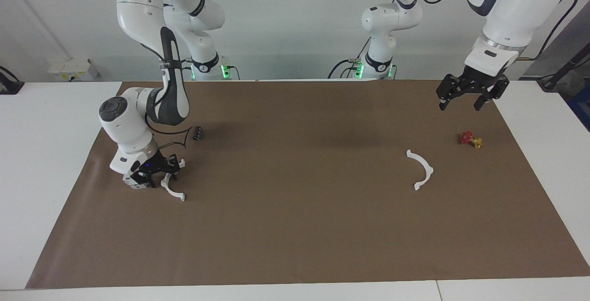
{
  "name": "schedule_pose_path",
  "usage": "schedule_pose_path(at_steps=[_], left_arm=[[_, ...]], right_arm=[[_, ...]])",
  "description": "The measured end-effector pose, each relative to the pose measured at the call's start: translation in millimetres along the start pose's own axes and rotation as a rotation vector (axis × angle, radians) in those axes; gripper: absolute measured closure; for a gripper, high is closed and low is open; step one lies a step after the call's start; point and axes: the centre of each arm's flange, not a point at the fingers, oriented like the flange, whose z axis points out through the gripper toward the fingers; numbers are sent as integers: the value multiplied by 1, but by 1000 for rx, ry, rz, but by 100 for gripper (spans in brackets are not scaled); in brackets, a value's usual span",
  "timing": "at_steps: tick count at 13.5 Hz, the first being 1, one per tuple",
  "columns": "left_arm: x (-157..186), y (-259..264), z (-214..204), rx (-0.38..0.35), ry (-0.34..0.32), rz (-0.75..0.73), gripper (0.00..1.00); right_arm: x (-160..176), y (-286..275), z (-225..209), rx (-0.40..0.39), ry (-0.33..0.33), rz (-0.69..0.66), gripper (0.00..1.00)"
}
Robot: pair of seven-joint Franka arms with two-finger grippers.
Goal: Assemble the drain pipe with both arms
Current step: 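Carry the white clamp half with the right gripper toward the table center, then lower the clamp half at the table center with the right gripper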
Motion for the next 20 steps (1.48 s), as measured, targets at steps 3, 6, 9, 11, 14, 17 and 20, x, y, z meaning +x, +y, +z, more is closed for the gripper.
schedule_pose_path(at_steps=[3,6,9,11,14,17,20], left_arm=[[0,0,0,0,0,0,0],[0,0,0,0,0,0,0],[0,0,0,0,-1,0,0],[0,0,0,0,-1,0,0],[0,0,0,0,-1,0,0],[0,0,0,0,-1,0,0],[0,0,0,0,-1,0,0]], right_arm=[[2,1,-2,-7,13,3,78],[13,-4,-11,9,10,51,79],[51,-50,-39,47,-22,189,79],[73,-105,-46,55,-28,289,79],[91,-188,-44,62,-41,412,79],[97,-265,-43,63,-53,471,79],[100,-332,-35,45,-48,519,79]])
